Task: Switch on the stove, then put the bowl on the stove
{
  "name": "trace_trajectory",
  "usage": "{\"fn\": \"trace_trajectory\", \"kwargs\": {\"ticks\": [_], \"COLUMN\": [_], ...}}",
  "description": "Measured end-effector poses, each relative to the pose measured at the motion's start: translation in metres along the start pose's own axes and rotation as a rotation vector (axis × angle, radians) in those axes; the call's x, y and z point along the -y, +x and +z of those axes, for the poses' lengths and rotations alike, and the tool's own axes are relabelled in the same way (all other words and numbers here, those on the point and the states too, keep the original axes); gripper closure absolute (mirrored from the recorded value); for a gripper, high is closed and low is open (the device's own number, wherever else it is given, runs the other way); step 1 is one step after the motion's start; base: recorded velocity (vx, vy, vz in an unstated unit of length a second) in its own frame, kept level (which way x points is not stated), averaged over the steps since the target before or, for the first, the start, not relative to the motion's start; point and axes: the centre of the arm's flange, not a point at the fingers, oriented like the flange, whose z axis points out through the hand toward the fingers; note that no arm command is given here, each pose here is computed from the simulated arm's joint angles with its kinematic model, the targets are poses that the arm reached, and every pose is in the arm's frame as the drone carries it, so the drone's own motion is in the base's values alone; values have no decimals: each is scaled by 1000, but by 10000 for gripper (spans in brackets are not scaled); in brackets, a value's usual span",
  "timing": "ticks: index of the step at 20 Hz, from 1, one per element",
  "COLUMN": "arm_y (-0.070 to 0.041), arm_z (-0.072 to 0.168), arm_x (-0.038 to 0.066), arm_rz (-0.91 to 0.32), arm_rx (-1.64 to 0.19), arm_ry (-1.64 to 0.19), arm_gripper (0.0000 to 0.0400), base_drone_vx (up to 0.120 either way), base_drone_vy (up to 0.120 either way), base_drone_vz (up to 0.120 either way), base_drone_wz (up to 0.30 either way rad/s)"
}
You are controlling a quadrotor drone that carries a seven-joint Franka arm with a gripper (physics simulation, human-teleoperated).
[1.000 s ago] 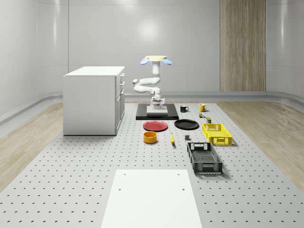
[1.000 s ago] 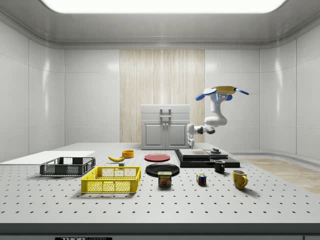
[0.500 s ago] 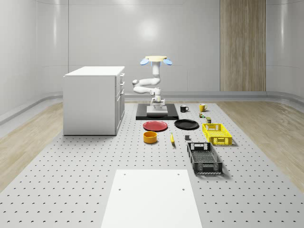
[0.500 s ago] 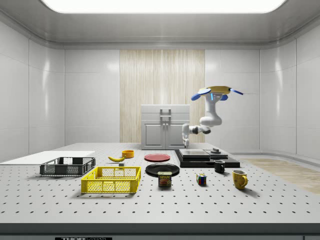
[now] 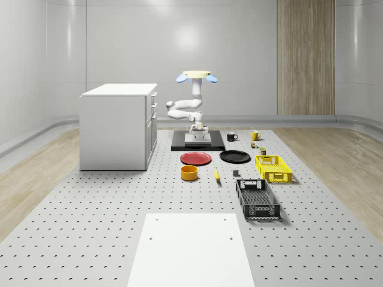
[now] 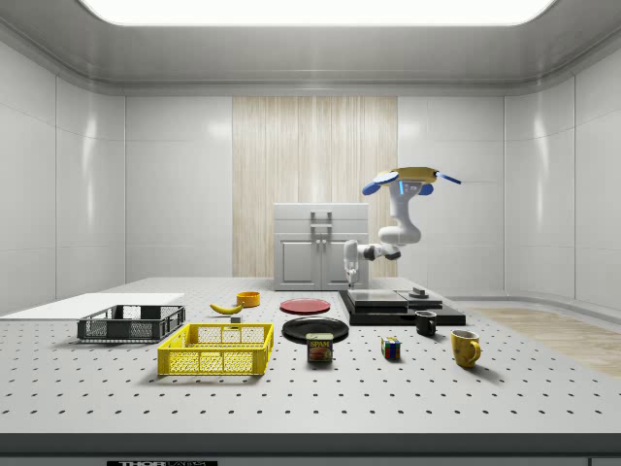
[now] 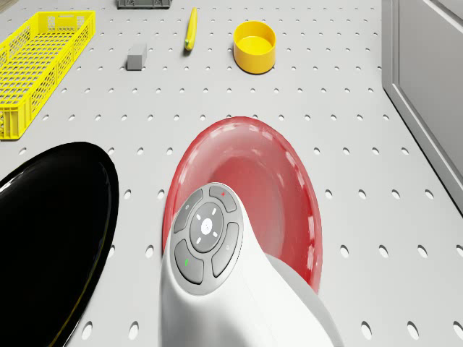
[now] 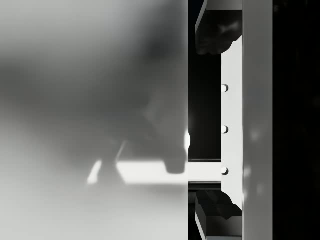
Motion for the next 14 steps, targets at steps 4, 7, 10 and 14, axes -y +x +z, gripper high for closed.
{"fn": "trace_trajectory", "kwargs": {"ticks": [4,7,10,14], "arm_y": [0,0,0,0], "arm_z": [0,0,0,0], "arm_x": [0,0,0,0], "arm_rz": [0,0,0,0], "arm_rx": [0,0,0,0], "arm_ry": [0,0,0,0], "arm_gripper": [0,0,0,0], "base_drone_vx": [120,120,120,120], "base_drone_vy": [0,0,0,0], "base_drone_vz": [0,0,0,0], "base_drone_wz": [0,0,0,0]}}
